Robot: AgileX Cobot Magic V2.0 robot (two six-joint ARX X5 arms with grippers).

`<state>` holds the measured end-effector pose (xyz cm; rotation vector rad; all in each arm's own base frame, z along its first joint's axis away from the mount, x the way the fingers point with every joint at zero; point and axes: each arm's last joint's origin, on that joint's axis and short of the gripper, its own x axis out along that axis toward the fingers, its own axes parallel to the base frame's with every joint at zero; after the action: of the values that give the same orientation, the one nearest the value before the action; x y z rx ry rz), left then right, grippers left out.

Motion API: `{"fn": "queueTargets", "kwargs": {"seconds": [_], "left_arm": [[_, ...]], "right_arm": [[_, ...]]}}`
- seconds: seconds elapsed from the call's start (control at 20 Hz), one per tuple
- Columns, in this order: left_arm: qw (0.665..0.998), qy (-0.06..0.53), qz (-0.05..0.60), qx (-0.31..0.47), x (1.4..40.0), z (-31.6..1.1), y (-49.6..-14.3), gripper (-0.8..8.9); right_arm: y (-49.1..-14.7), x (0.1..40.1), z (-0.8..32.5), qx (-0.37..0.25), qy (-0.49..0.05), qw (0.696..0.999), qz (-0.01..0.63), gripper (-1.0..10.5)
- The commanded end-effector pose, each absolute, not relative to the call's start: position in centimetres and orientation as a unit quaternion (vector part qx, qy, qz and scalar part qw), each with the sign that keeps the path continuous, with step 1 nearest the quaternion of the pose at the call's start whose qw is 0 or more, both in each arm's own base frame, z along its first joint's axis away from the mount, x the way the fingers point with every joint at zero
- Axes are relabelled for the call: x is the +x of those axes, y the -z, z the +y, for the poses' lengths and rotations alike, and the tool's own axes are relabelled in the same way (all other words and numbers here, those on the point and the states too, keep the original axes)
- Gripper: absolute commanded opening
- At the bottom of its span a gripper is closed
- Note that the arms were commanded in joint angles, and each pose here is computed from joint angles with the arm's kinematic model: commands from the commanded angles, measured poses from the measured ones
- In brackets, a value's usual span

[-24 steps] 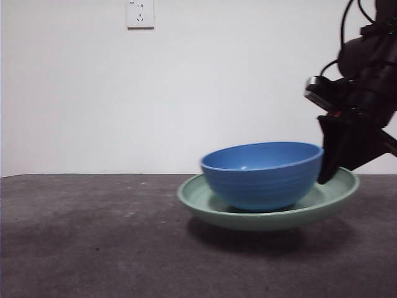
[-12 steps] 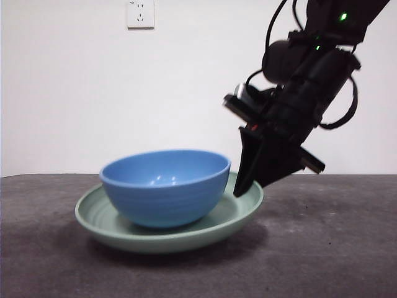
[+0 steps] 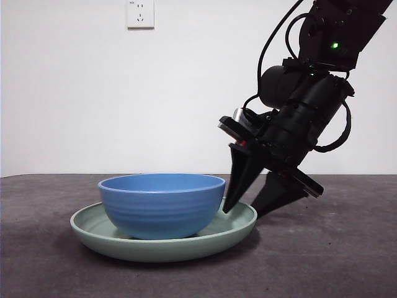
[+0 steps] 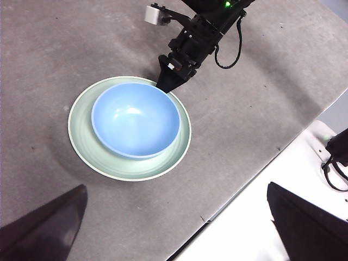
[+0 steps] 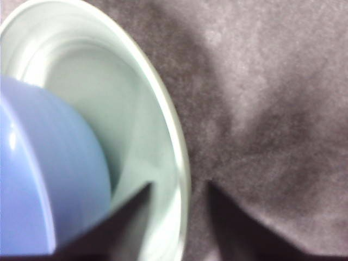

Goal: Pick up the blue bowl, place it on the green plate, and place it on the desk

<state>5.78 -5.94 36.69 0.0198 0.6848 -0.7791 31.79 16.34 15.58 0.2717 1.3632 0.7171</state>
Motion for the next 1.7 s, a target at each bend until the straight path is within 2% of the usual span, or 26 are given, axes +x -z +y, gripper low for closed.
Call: {"fn": "queueTargets", "kwargs": {"seconds": [0.05,0.2,0.45,0.7,0.95,1.15,1.4,1.7], "left_arm": [[0.868,0.379,0.322,0.010,5.8,-6.1,-36.9,5.30],[0.868,0.380,0.321,0.011,5.8,-6.1,-36.9,5.30],[0.867,0.382,0.319,0.020,5.8,-6.1,-36.9,5.30],[0.866,0.387,0.314,0.035,5.8,-6.0,-36.9,5.30],[0.864,0.386,0.322,0.038,5.7,-6.0,-36.7,5.30],[0.864,0.385,0.324,0.037,5.7,-6.0,-36.7,5.30],[0.864,0.385,0.322,0.035,5.7,-6.0,-36.8,5.30],[0.865,0.384,0.323,0.032,5.7,-6.0,-36.8,5.30]], "right_arm": [[-16.2,32.3,16.4,0.106,-0.311,0.726,0.604,2.5],[-18.6,32.8,15.5,0.089,-0.280,0.755,0.587,3.0],[-26.3,31.5,13.7,0.070,-0.256,0.801,0.537,4.5],[-33.0,25.0,11.0,0.020,-0.214,0.832,0.511,5.8],[-37.5,16.9,8.1,-0.020,-0.207,0.851,0.483,5.8],[-39.6,10.9,5.8,-0.004,-0.223,0.868,0.443,5.8],[-40.6,4.9,2.9,0.009,-0.240,0.893,0.381,5.8],[-40.5,0.6,0.7,0.036,-0.245,0.910,0.331,5.8]]}}
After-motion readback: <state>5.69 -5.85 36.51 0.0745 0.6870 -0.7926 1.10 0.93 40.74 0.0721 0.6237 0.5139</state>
